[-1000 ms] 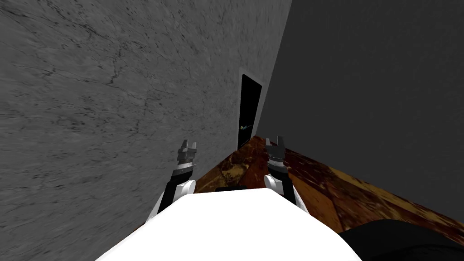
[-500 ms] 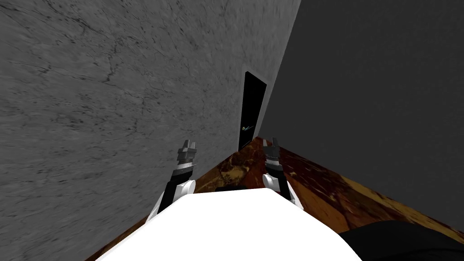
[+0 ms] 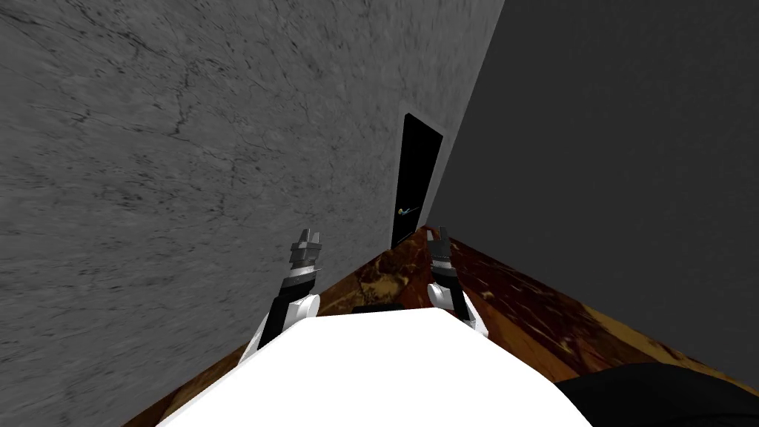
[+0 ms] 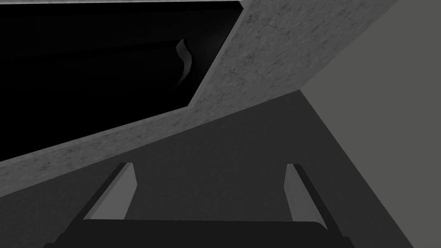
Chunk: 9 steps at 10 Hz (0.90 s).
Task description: Pull the door open
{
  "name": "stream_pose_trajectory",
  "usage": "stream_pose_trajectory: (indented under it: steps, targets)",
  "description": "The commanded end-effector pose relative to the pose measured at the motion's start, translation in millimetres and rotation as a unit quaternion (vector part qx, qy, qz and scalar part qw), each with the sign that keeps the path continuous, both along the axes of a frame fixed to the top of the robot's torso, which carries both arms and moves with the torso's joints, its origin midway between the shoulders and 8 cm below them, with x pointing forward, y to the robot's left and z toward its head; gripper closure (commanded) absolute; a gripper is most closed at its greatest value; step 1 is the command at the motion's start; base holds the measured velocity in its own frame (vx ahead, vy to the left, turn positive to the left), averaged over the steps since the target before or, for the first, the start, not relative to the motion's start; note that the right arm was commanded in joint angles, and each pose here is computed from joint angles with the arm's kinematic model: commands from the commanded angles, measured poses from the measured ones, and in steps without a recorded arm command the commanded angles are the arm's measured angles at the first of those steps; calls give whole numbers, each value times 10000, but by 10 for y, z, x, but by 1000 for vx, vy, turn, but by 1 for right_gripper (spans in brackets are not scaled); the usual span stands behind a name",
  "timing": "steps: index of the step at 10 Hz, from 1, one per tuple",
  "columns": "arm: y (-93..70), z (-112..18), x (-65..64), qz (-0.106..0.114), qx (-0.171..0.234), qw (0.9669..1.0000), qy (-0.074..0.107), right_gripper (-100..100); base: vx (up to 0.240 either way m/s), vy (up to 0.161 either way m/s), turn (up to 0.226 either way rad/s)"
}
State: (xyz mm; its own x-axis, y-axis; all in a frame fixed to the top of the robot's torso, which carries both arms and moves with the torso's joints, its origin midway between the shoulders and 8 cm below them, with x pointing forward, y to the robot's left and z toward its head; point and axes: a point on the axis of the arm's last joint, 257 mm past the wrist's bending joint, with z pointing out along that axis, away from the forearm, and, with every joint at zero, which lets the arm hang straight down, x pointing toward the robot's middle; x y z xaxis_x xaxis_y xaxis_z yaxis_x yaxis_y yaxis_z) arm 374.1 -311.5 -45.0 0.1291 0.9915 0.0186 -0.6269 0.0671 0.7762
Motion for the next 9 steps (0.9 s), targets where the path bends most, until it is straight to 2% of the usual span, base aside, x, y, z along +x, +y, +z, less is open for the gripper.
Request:
stream_pose_trajectory:
  steps: [1, 9]
  targets:
    - [-12, -91, 77, 21, 0, 10000, 93, -100, 66, -92, 122]
    - [-67, -663, 448, 112, -9, 9979, 636, -100, 74, -110, 129]
